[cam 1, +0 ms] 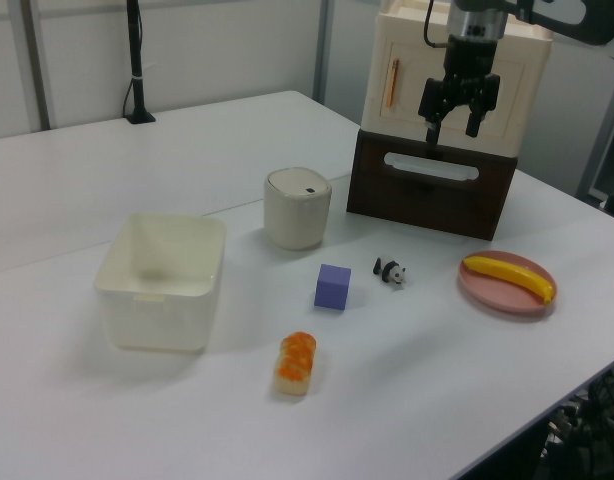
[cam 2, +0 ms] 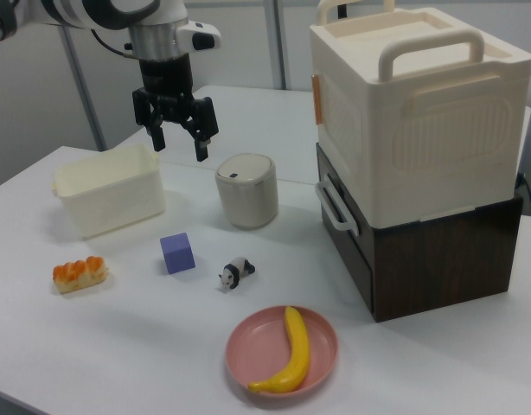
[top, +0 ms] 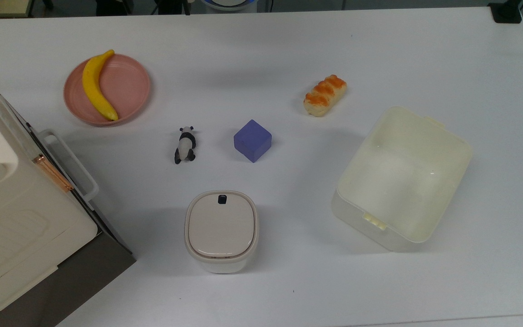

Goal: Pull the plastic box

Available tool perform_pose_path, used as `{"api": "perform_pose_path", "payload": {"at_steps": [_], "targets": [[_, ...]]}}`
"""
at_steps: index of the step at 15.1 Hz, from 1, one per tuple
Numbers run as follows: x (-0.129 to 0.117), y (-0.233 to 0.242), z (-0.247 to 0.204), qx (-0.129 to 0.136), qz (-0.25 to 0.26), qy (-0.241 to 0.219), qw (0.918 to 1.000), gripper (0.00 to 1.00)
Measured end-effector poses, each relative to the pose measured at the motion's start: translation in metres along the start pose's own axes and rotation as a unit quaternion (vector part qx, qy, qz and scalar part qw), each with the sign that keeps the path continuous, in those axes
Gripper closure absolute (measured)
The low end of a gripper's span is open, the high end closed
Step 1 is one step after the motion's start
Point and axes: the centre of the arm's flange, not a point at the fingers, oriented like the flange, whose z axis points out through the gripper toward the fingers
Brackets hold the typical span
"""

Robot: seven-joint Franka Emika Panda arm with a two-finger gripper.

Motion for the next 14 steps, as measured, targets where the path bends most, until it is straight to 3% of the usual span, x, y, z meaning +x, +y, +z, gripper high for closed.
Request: {"api": "perform_pose_path", "payload": {"at_steps": [1,14], "targets": [[0.0,0.001,0.0,-0.01,0.0,-0.001,0.9999,0.0],[0.001,-0.013,0.003,-0.012,-0.01,-0.004,0.9999,0.0]]}}
